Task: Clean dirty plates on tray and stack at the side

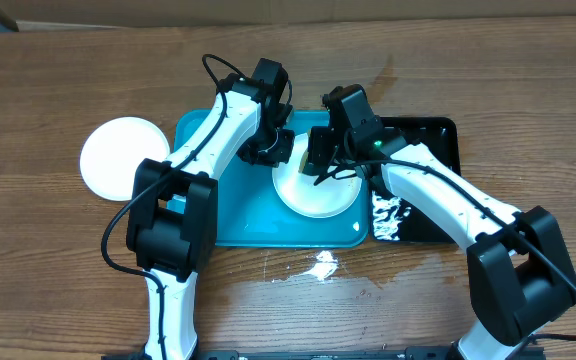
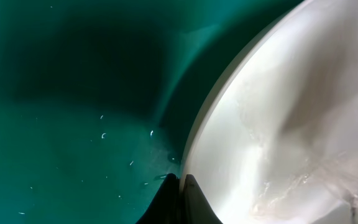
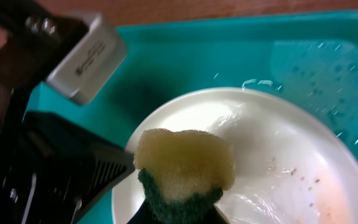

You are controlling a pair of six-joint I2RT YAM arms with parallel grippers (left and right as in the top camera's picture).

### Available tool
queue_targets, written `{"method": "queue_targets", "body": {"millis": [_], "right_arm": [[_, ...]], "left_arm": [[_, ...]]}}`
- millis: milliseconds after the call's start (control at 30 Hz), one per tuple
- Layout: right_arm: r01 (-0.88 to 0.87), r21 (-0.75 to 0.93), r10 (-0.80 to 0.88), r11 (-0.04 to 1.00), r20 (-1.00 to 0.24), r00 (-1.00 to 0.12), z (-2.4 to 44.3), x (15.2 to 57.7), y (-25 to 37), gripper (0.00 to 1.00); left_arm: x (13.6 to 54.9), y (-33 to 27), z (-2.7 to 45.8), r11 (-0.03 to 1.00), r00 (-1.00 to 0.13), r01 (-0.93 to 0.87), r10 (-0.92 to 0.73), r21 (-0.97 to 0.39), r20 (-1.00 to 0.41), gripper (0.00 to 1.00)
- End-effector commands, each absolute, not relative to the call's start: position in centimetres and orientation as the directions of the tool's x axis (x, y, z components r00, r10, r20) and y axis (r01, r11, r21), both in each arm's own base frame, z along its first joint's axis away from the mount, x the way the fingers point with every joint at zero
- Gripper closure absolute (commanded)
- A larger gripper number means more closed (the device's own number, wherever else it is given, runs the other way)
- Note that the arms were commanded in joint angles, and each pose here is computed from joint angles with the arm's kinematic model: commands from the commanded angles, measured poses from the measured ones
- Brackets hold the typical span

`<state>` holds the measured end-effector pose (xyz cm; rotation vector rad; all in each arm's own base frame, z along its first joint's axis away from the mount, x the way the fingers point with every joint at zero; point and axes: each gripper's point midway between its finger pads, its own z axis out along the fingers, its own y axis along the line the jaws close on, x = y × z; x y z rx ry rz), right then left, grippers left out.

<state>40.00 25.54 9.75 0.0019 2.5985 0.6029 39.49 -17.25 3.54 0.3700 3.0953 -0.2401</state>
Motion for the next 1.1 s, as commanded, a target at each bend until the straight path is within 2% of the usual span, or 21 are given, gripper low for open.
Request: {"method": "queue_targets", "body": {"millis": [0,433,733,833,900,967,1067], "right_arm": [[-0.084,0.382,0.135,0.92,-0.513,-0.848,11.1,41.7,24.9,0.96],[-0.059,0.341,0.174,0.938,-0.614,-0.77,12.5,44.0,24.0,0.96],[-0.076,0.373,0.185,0.925,-0.615,-0.766,13.3,44.2,24.3,0.96],[-0.099,0.436,0.208,0.895,-0.602,-0.771,15.0,44.1,24.2,0.85],[-0.113,0.483,0.228,0.868,-0.591,-0.774,16.5,44.0,23.6,0.67],[-0.121,0.523,0.243,0.844,-0.573,-0.782,17.8,43.7,22.9,0.59],[-0.1,0.558,0.269,0.824,-0.54,-0.797,19.0,43.3,20.8,0.55]], "left_arm": [[39.0,-17.6,3.0,0.953,-0.966,0.259,0.259,-0.159,-0.017,0.96],[38.9,-17.6,3.0,0.953,-0.966,0.258,0.26,-0.158,-0.014,0.96],[39.0,-17.5,3.0,0.954,-0.966,0.258,0.259,-0.154,-0.015,0.96],[39.0,-17.3,3.0,0.955,-0.967,0.254,0.255,-0.155,-0.014,0.97],[39.1,-17.3,3.0,0.955,-0.967,0.252,0.253,-0.155,-0.014,0.96],[39.1,-17.2,3.0,0.956,-0.968,0.251,0.252,-0.155,-0.014,0.96],[39.1,-17.1,3.0,0.956,-0.968,0.249,0.25,-0.155,-0.014,0.96]]}}
